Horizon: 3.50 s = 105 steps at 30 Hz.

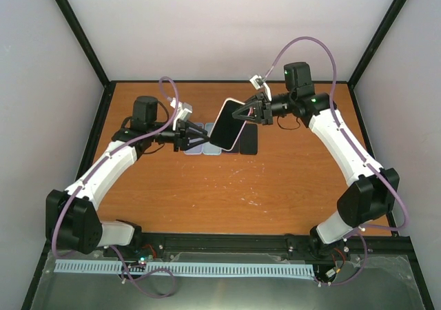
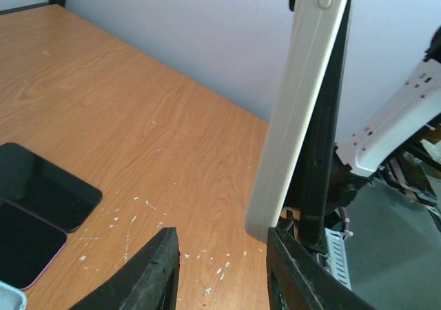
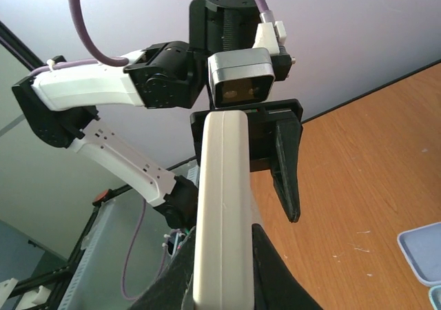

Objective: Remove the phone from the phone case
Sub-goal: Remove the phone case from the phone.

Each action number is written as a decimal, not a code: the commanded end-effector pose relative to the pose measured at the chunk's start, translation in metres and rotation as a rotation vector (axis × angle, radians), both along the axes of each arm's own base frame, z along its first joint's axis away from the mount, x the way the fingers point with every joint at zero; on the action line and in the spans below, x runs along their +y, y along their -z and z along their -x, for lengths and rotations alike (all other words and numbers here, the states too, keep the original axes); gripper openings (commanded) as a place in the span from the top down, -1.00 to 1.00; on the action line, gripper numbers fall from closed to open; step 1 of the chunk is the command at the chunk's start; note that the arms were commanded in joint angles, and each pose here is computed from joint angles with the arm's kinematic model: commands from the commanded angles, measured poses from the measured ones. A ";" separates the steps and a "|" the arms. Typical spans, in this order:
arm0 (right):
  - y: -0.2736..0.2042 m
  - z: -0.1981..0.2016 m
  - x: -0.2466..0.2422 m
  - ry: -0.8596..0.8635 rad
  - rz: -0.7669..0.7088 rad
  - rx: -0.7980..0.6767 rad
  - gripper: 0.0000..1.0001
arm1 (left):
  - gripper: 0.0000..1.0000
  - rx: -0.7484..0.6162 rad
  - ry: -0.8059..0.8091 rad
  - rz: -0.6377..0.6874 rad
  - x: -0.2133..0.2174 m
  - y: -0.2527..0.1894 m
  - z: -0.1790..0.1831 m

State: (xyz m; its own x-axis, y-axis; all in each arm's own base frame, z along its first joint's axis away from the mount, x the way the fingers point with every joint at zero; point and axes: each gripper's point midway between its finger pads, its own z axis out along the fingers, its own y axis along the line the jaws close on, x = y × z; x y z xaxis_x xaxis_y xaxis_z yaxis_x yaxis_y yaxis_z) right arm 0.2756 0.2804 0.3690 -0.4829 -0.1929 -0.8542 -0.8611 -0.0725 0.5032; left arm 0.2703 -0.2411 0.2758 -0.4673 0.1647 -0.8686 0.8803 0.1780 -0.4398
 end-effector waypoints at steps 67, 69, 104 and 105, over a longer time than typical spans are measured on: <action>0.022 -0.138 0.032 0.663 0.367 -0.624 -0.21 | 0.99 0.459 -0.366 0.238 0.055 -0.027 -0.118; 0.025 -0.137 0.044 0.664 0.381 -0.672 -0.18 | 0.99 0.499 -0.403 0.225 0.058 -0.024 -0.126; 0.085 -0.130 0.147 0.650 0.658 -1.202 0.18 | 0.99 0.666 -0.489 0.302 0.071 -0.027 -0.136; 0.084 -0.133 0.147 0.674 0.667 -1.245 0.21 | 0.99 0.667 -0.489 0.302 0.071 -0.027 -0.136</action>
State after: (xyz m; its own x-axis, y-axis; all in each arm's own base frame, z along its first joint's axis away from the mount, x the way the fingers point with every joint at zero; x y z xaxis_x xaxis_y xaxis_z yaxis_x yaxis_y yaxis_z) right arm 0.3886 0.4307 0.2888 0.2312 -0.6499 -0.7240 -0.6850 0.4197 -0.5956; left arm 0.4163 -0.1648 0.2594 -0.8696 -0.4202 -0.2591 0.1404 0.2925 -0.9459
